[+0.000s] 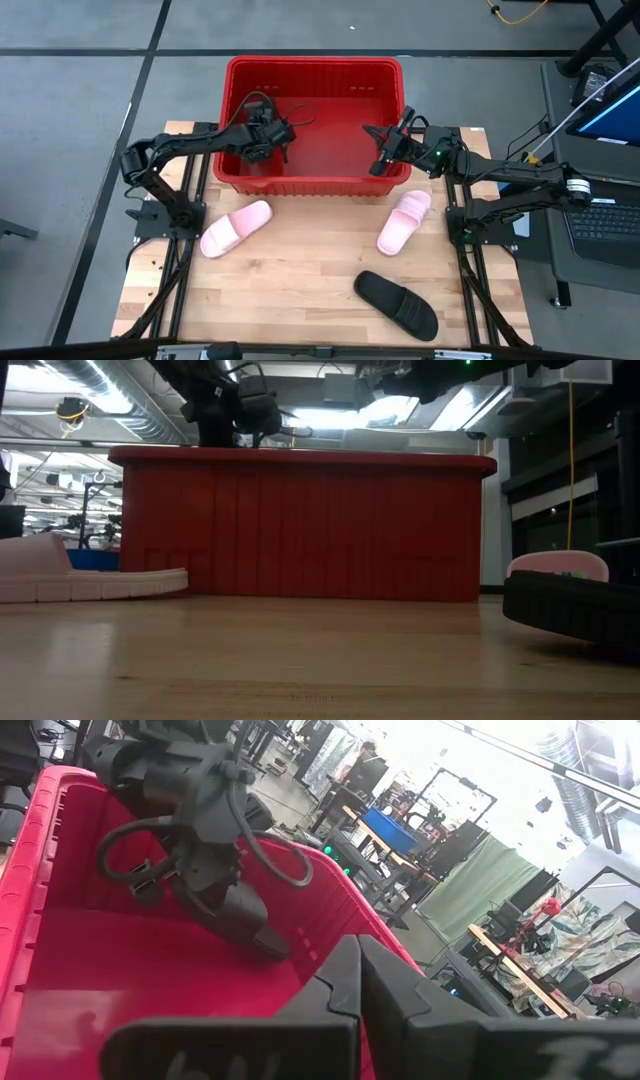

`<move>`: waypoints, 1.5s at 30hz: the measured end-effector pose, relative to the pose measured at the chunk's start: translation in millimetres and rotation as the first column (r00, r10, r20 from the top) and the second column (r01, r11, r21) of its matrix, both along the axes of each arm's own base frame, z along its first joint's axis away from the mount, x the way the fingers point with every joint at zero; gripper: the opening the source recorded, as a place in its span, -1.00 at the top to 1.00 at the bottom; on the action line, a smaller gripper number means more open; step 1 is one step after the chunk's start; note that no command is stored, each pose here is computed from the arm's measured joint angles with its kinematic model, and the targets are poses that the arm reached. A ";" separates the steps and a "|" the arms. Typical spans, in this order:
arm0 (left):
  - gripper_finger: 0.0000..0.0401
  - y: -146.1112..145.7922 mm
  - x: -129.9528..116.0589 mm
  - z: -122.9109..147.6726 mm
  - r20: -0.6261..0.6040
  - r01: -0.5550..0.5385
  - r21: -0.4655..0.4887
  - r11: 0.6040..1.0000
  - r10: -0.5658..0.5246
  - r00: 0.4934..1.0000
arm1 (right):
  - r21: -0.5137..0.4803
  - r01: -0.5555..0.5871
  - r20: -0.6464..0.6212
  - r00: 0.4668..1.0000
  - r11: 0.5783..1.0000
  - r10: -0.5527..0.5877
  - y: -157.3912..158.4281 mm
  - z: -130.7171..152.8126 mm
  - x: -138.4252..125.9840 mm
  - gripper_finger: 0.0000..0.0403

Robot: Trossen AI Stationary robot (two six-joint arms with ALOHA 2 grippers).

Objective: Pick and place slides into bin
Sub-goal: Put the left black slide into the red bin

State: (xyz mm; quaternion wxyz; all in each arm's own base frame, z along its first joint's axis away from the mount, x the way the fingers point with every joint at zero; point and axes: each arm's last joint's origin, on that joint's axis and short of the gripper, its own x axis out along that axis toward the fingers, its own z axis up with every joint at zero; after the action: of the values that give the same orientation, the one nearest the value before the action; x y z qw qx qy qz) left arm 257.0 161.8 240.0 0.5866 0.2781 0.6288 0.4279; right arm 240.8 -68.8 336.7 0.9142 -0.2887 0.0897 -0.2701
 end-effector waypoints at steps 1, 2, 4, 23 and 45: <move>0.98 -0.3 -0.6 -1.4 0.000 -0.003 -0.002 1.000 0.003 1.000 | 0.000 0.000 0.000 1.000 1.000 0.000 0.0 0.0 0.0 0.97; 0.98 -0.3 -0.8 -2.3 0.002 -0.004 -0.001 1.000 0.004 1.000 | 0.000 0.000 0.000 1.000 1.000 0.000 0.0 0.0 0.0 0.97; 0.98 0.2 0.0 -3.2 0.018 -0.006 0.008 1.000 0.006 1.000 | 0.000 0.000 0.000 1.000 1.000 0.000 0.0 0.0 0.0 0.97; 0.98 2.8 -12.2 -37.3 0.042 -0.008 -0.021 1.000 0.009 0.999 | 0.045 -0.002 0.028 1.000 0.999 0.001 0.4 -0.1 0.1 0.97; 0.98 6.6 -17.2 -44.8 0.124 0.010 -0.132 0.991 0.006 0.992 | 0.046 -0.002 0.027 1.000 0.999 0.001 0.4 -0.2 0.1 0.97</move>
State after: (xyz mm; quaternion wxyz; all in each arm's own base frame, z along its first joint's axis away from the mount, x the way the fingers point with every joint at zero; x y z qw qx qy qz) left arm 239.9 168.4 195.3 0.6421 0.2121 0.6180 0.4009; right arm 240.9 -68.4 336.4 0.9218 -0.2641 0.0834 -0.2712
